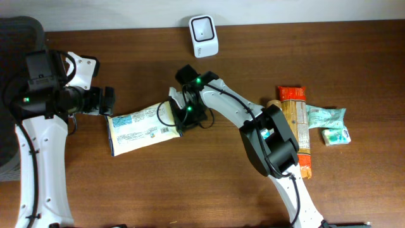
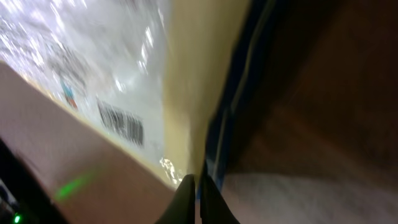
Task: Scan the item barcode
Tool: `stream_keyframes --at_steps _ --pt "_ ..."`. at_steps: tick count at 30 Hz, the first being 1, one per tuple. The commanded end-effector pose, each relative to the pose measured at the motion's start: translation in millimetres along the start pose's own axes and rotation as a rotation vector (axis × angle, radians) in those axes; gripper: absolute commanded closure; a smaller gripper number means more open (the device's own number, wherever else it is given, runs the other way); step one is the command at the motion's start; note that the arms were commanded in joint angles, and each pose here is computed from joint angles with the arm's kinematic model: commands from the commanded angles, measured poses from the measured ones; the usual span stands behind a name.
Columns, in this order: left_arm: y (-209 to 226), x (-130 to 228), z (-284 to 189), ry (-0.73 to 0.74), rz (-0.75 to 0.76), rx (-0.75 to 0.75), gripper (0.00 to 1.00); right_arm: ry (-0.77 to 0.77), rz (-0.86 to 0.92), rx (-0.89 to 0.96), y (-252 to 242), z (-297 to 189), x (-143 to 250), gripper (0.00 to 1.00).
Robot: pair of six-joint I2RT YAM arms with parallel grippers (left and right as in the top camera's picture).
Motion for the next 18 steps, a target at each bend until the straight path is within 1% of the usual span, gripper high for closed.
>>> stream_keyframes --at_steps 1,3,4,7,9,10,11,12,14,16,18 --pt "0 -3 -4 -0.017 0.012 0.000 0.01 0.107 0.046 0.003 -6 6 22 0.94" --pt "0 -3 -4 -0.017 0.012 0.000 0.01 0.188 -0.043 -0.018 6 9 43 0.91" --pt "0 -3 -4 -0.017 0.012 0.000 0.01 0.190 -0.054 0.002 7 7 44 0.90" --pt "0 -3 -4 -0.017 0.012 0.000 0.01 0.060 -0.109 0.095 15 -36 16 0.80" --pt "0 -3 -4 -0.017 0.012 0.000 0.01 -0.084 -0.169 0.176 27 -73 -13 0.69" --pt "0 -3 -4 -0.017 0.012 0.000 0.01 -0.192 -0.211 0.219 34 -92 -34 0.56" --pt "0 -3 -4 -0.017 0.012 0.000 0.01 -0.317 -0.259 0.234 43 -102 -60 0.46" --pt "0 -3 -4 -0.017 0.012 0.000 0.01 -0.364 -0.279 0.224 46 -103 -72 0.42" --pt "0 -3 -4 -0.017 0.012 0.000 0.01 -0.486 -0.328 0.192 51 -90 -106 0.41" --pt "0 -3 -4 -0.017 0.012 0.000 0.01 -0.540 -0.356 0.175 52 -77 -124 0.40" --pt "0 -3 -4 -0.017 0.012 0.000 0.01 -0.549 -0.384 0.161 50 -42 -137 0.36"
Point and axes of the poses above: each gripper's point midway between its finger pads, its own z axis out along the fingers, its own y axis along the line the jaws close on, x = y × z, the point moved 2 cm from there along -z, back along the fingers, and after that the axes turned 12 degrees about z, right-handed, at the moved point
